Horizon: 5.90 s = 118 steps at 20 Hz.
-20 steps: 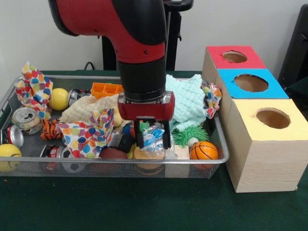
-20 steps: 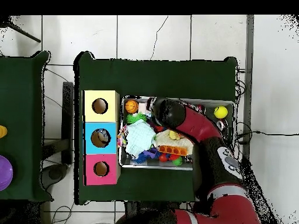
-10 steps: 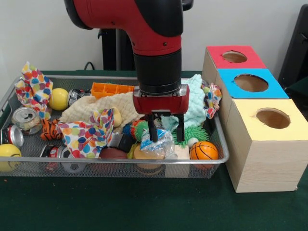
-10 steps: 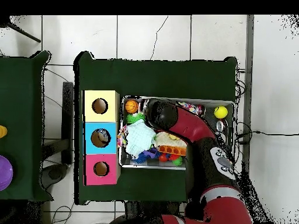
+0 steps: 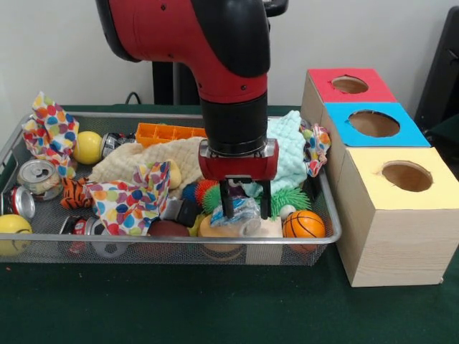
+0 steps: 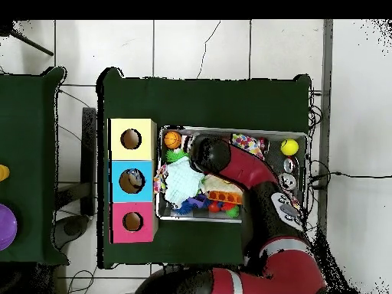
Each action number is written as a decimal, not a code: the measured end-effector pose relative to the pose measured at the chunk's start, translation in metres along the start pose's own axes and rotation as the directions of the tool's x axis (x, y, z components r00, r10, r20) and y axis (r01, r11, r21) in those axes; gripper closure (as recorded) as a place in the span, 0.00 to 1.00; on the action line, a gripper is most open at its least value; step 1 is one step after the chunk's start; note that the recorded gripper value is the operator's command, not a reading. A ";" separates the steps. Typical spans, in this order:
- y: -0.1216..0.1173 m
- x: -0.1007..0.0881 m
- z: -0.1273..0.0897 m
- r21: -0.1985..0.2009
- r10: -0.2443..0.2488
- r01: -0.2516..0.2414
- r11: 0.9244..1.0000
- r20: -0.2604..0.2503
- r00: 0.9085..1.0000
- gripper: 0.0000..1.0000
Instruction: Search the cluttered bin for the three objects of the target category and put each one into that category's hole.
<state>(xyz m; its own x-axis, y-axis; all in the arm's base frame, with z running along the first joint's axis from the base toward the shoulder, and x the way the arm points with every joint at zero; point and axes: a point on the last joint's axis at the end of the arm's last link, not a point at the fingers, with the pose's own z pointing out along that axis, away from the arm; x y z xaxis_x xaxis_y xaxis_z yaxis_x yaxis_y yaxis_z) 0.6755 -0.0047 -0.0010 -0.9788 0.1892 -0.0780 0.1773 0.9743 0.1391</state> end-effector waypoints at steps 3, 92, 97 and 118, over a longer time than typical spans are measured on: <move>0.003 -0.002 -0.001 0.018 -0.011 0.011 1.000 0.010 1.000 0.00; 0.199 0.072 -0.191 0.056 0.369 -0.382 0.922 0.163 0.915 1.00; 0.203 0.080 -0.171 0.056 0.396 -0.413 0.909 0.195 0.898 1.00; 0.225 0.121 -0.120 0.096 0.458 -0.474 0.876 0.148 0.877 1.00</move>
<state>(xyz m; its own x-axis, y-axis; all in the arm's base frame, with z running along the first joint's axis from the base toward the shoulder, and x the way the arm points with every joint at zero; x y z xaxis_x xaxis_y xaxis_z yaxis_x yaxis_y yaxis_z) 0.5846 0.2223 0.1394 -0.7617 0.6302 -0.1504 0.6286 0.7751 0.0643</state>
